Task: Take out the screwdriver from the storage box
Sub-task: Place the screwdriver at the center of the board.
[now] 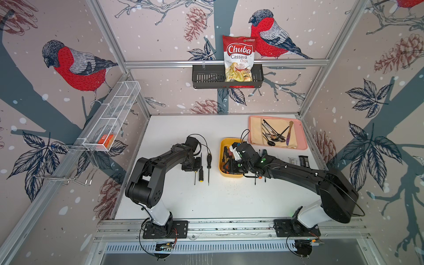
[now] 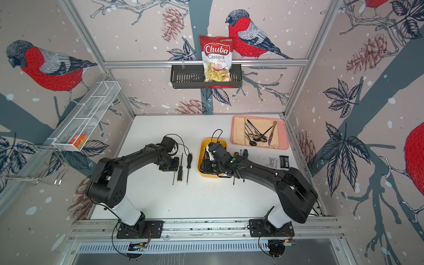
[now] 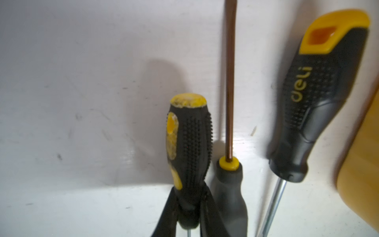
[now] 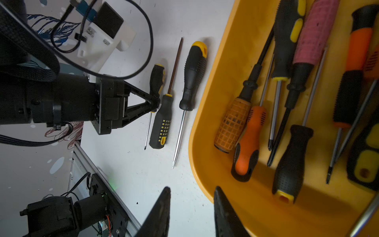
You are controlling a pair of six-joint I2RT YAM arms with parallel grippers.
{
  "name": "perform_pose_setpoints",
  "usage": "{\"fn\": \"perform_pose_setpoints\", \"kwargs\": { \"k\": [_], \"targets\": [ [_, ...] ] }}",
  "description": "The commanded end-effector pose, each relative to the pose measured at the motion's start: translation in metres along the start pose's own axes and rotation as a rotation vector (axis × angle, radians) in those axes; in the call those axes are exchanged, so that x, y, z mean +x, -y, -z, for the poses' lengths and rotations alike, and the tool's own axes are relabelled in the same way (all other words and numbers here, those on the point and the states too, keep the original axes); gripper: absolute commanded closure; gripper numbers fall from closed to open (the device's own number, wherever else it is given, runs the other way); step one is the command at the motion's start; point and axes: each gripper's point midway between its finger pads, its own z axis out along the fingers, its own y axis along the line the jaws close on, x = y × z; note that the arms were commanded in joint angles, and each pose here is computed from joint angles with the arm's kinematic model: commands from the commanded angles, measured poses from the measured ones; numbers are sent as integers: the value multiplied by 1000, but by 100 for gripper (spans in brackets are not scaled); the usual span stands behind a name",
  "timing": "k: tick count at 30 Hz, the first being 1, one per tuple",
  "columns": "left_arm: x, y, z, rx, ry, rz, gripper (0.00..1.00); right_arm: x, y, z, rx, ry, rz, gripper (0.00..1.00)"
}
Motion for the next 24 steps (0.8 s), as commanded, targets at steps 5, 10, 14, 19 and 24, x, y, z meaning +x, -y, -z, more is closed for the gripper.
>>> {"fn": "perform_pose_setpoints", "kwargs": {
  "k": [5,10,14,19,24],
  "targets": [
    [-2,2,2,17,16,20,73,-4,4,3,20,5,15,63],
    [-4,4,11,24,34,24,71,-7,7,7,31,10,13,63],
    [-7,8,25,43,64,25,69,-13,10,13,52,25,12,63],
    [-9,15,42,77,99,29,68,-24,22,21,118,39,-13,63],
    [-9,24,59,127,132,32,67,-33,36,24,199,35,-37,63]
  ]
}}
